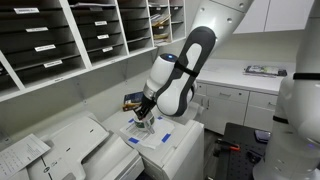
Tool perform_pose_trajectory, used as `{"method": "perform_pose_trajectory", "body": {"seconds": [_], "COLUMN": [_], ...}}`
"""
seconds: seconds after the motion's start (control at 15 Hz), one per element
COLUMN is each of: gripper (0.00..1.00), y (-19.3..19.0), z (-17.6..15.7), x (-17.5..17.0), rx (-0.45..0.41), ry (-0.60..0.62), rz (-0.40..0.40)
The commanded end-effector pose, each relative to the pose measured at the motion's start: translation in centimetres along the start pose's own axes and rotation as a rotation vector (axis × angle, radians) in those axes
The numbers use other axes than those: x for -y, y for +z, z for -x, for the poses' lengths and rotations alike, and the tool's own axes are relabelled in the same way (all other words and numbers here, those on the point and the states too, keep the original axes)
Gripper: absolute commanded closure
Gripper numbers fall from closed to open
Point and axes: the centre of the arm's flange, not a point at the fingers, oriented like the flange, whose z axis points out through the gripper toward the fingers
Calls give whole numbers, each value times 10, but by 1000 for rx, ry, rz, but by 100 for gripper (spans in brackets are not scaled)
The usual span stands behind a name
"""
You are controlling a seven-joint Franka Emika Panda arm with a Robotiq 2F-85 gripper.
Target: Pick up the red marker and place it inside the green and white mug
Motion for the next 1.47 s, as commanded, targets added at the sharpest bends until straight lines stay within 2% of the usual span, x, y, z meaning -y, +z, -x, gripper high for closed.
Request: {"method": "perform_pose_trajectory", "body": {"seconds": [0.0,0.2,0.27,0.47,0.73,0.87,1.07,1.4], "gripper": [75,75,94,94,94,94,94,94], "y": [0,0,0,-1,-1,5,14,21], "z": [2,1,0,-8,-3,2,-4,-14], "x": [5,4,1,15,71,85,73,42], "rx": [2,1,0,-12,0,12,-18,-75], "ry": [-10,-16,-20,-119,-297,-287,-297,-452], "rz": [-6,-4,-1,-103,-232,-243,-266,-451]}}
